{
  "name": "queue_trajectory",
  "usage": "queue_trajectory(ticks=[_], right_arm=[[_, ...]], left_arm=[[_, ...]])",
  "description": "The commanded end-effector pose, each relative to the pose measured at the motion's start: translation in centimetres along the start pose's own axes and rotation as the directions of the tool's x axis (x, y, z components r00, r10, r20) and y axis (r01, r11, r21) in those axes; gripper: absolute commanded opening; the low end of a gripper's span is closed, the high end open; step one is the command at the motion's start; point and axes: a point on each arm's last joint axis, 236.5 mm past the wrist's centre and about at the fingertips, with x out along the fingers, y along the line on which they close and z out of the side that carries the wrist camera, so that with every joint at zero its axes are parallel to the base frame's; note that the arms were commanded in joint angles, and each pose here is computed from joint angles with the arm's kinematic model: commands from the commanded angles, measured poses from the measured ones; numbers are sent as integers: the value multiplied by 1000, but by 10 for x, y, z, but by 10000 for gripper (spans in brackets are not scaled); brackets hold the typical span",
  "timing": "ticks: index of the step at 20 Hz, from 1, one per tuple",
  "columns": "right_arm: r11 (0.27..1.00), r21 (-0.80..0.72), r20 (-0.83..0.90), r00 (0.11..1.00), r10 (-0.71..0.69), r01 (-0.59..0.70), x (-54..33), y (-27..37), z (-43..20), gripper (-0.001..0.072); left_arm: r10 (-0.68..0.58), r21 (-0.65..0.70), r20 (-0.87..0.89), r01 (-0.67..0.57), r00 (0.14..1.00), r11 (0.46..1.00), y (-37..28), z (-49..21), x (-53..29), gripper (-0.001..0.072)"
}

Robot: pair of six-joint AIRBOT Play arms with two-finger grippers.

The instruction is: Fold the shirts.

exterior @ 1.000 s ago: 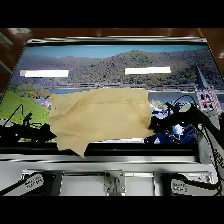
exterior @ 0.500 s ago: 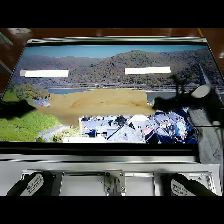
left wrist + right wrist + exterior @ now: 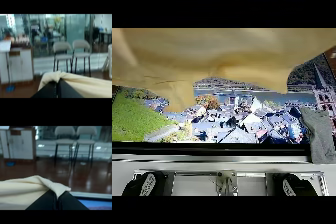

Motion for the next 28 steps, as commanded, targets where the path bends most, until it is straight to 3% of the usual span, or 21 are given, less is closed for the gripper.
queue_trajectory(ticks=[1,4,6,10,14,17,19,23,26,28], right_arm=[[996,-33,9,996,-87,88,-76,-9,20,58],[989,-29,-197,969,-149,147,-102,-20,-29,58],[972,-24,-348,909,-228,234,-115,-39,-65,58],[951,-58,-543,790,-286,304,-120,-56,-111,58],[962,-70,-807,552,-210,264,-92,-52,-193,59],[970,-90,-915,367,-170,225,-54,-54,-280,58],[973,-85,-944,294,-148,216,-24,-55,-347,59],[978,42,-943,332,-29,204,62,-37,-458,58],[966,141,-878,478,21,216,135,-30,-499,58],[943,228,-816,576,48,243,173,-25,-512,59]], left_arm=[[-33,78,120,23,992,997,-47,55,-58,37],[17,100,-97,-7,995,995,-46,6,-74,38],[67,73,-280,-49,958,996,-32,-39,-81,38],[37,-1,-502,-43,864,999,-19,-108,-74,37],[-31,-128,-687,-79,726,989,1,-198,-57,38],[-123,-227,-818,-120,562,966,14,-291,-54,38],[-177,-292,-865,-183,469,939,23,-356,-50,38],[-190,-356,-880,-340,435,870,54,-470,-20,38],[-245,-364,-883,-254,401,896,43,-529,14,38],[-223,-355,-863,-231,453,906,34,-556,49,38]])
